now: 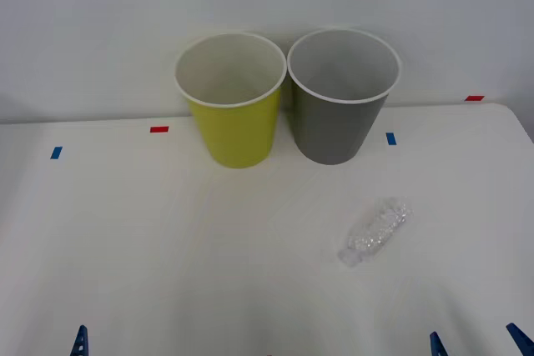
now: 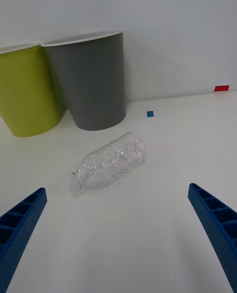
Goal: Put cans in the gray bin and PET bottles in the light green bin.
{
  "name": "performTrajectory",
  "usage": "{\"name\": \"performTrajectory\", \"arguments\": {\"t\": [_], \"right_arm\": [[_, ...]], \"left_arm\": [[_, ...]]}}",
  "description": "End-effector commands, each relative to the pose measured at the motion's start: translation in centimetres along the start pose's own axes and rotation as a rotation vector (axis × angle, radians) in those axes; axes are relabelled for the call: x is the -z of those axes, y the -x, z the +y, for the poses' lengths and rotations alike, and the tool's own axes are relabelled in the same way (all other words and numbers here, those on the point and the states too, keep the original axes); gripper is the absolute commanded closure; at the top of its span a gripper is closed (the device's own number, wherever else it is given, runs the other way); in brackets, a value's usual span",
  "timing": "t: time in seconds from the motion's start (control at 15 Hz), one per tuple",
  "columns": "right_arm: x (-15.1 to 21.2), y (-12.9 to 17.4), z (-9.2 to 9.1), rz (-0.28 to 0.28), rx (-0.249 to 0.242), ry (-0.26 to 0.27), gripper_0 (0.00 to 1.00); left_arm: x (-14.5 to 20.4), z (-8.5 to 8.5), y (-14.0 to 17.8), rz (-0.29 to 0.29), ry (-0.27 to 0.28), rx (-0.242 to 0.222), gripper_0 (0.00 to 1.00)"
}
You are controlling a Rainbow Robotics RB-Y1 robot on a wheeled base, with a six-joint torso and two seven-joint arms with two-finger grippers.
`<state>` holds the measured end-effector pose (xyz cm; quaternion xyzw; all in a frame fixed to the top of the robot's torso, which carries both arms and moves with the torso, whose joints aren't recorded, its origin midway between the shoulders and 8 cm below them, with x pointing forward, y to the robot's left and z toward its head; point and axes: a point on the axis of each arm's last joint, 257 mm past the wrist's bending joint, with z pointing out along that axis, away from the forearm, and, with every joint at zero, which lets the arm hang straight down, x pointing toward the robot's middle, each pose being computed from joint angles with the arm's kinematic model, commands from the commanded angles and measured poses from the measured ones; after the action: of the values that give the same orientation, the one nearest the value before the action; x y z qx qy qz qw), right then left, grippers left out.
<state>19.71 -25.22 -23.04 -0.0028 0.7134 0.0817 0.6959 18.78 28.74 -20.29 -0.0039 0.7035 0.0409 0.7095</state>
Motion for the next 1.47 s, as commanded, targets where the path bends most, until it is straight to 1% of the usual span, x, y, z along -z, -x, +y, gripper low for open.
{"name": "performTrajectory", "arguments": {"t": [0.07, 1.47], "right_arm": [[0.00, 0.00, 0.00, 0.000, 0.000, 0.000, 0.00], [0.00, 0.00, 0.00, 0.000, 0.000, 0.000, 0.00]], "left_arm": [[0.00, 0.00, 0.00, 0.000, 0.000, 0.000, 0.00], [0.00, 0.00, 0.00, 0.000, 0.000, 0.000, 0.00]]}}
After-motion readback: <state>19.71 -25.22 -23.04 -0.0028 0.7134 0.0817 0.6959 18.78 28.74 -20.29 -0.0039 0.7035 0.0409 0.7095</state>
